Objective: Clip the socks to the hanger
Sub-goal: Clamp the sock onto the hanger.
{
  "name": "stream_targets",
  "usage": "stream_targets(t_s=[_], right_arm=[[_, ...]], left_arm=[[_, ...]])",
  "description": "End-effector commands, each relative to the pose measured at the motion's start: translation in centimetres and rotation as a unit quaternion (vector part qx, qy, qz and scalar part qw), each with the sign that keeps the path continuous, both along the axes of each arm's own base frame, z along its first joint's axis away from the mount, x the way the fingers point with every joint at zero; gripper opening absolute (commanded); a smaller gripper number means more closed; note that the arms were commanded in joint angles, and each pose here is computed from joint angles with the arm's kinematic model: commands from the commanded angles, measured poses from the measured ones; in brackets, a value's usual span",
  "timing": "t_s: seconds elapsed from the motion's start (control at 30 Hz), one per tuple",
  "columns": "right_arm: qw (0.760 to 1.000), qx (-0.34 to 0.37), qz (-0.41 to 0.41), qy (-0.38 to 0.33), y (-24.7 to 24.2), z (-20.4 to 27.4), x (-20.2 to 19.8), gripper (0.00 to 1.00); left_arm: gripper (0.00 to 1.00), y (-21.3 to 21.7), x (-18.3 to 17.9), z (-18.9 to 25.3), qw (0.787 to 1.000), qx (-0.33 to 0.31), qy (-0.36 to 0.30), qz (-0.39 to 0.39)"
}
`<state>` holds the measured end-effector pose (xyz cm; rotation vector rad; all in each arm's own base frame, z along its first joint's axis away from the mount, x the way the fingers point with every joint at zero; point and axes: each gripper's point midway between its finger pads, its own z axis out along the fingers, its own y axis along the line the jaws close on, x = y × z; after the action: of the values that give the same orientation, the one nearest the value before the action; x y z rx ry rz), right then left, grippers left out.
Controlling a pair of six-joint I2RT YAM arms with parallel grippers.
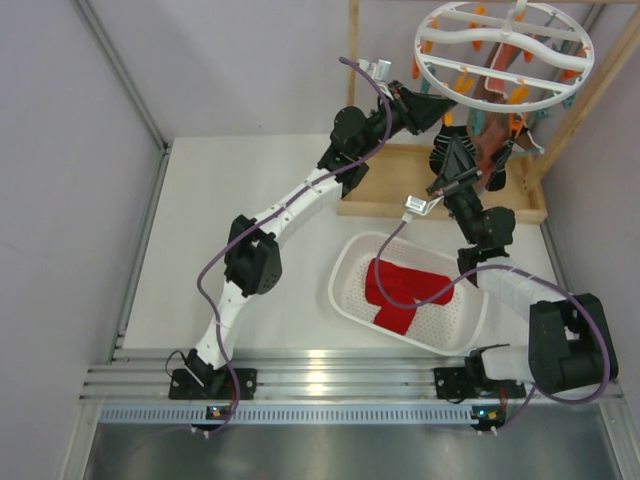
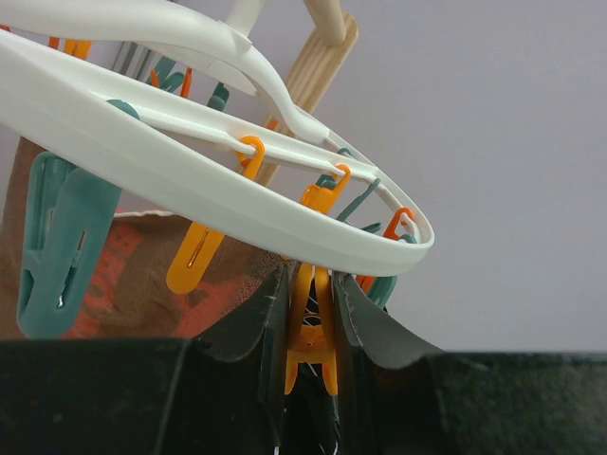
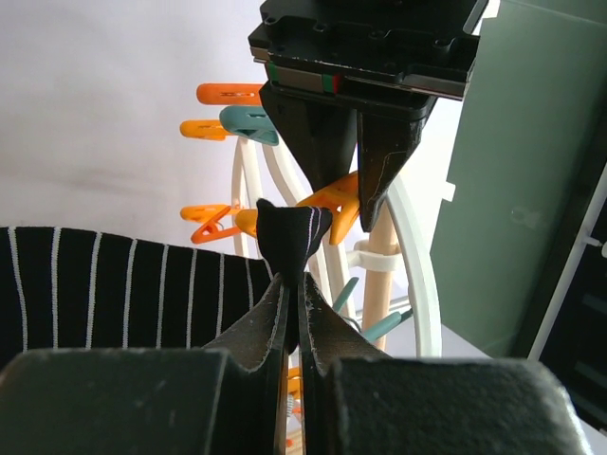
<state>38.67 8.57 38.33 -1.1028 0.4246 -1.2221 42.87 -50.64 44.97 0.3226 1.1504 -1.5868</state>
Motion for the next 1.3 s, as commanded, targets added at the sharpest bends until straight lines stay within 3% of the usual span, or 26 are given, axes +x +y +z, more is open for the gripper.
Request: stream_targets(t_s=[0.0, 1.03, 1.27], right_arm=[[0.998, 0.010, -0.010, -0.054, -0.8, 3.3, -0.9, 0.00], [0.998, 0.010, -0.010, -0.068, -0.6, 5.4, 0.3, 0.00], [0.998, 0.008, -0.008, -0.060, -0.6, 5.0, 0.3, 0.00]], left_arm=[[0.00, 1.1, -1.7, 3.2, 1.000, -0.012, -0.017, -0.012], [0.00, 0.6, -2.5, 3.4, 0.999, -0.023, -0.016, -0.026], [0.12, 0.8, -2.6, 3.7, 0.999, -0.029, -0.018, -0.027]])
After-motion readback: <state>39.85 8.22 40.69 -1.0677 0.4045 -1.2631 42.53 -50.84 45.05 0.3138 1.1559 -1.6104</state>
